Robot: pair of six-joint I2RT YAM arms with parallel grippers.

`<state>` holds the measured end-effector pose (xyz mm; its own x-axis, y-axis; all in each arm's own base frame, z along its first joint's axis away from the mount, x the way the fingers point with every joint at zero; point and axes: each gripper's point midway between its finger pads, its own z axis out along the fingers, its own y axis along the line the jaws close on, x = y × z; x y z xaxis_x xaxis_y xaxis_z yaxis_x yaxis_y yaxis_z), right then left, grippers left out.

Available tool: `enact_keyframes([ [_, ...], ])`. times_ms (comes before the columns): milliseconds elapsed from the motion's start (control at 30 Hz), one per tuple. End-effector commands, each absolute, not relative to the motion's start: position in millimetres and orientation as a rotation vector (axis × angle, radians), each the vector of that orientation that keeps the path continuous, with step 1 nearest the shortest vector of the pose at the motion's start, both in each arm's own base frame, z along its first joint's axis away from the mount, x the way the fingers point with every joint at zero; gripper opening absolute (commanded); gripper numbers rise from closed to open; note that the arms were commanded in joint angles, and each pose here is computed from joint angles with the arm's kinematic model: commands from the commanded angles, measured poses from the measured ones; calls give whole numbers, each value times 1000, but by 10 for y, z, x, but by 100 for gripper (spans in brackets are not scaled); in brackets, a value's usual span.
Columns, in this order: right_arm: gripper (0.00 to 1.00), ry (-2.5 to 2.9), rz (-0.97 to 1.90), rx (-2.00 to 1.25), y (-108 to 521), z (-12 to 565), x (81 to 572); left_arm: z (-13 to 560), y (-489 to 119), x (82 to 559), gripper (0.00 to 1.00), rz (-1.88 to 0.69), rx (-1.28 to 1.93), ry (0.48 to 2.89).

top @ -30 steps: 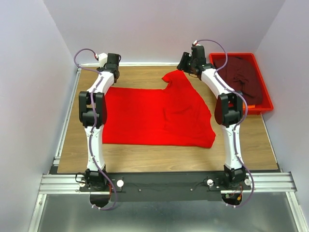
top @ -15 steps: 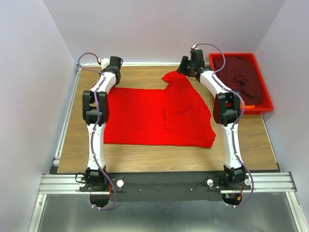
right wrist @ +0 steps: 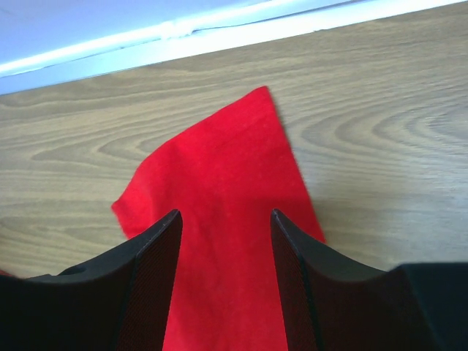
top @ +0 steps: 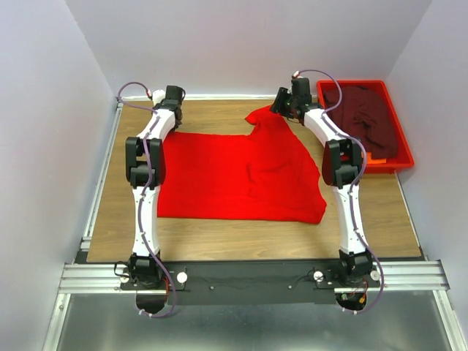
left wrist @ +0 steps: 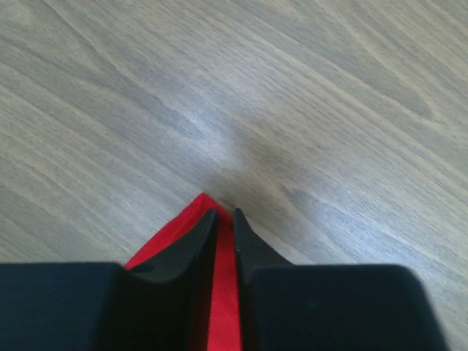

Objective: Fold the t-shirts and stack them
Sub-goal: Fold the tshirt

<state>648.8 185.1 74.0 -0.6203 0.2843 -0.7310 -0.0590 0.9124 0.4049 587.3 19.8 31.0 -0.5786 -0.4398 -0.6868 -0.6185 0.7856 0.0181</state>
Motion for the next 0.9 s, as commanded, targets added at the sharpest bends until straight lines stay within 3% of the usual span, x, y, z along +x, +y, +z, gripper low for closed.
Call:
enact_keyframes([
  [0, 59, 2172, 530, 175, 1785, 657, 6626, 112, 243, 5725, 10, 331, -801, 2348],
  [100, 62, 2161, 524, 180, 1766, 615, 6697, 186, 242, 5729, 0, 306, -784, 2331],
  [467, 61, 2124, 426, 258, 1679, 413, 6906, 440, 179, 5797, 0, 241, -722, 2295],
  [867, 48, 2264, 274, 289, 1922, -129, 6563, 527, 124, 5805, 0, 191, -693, 2284],
])
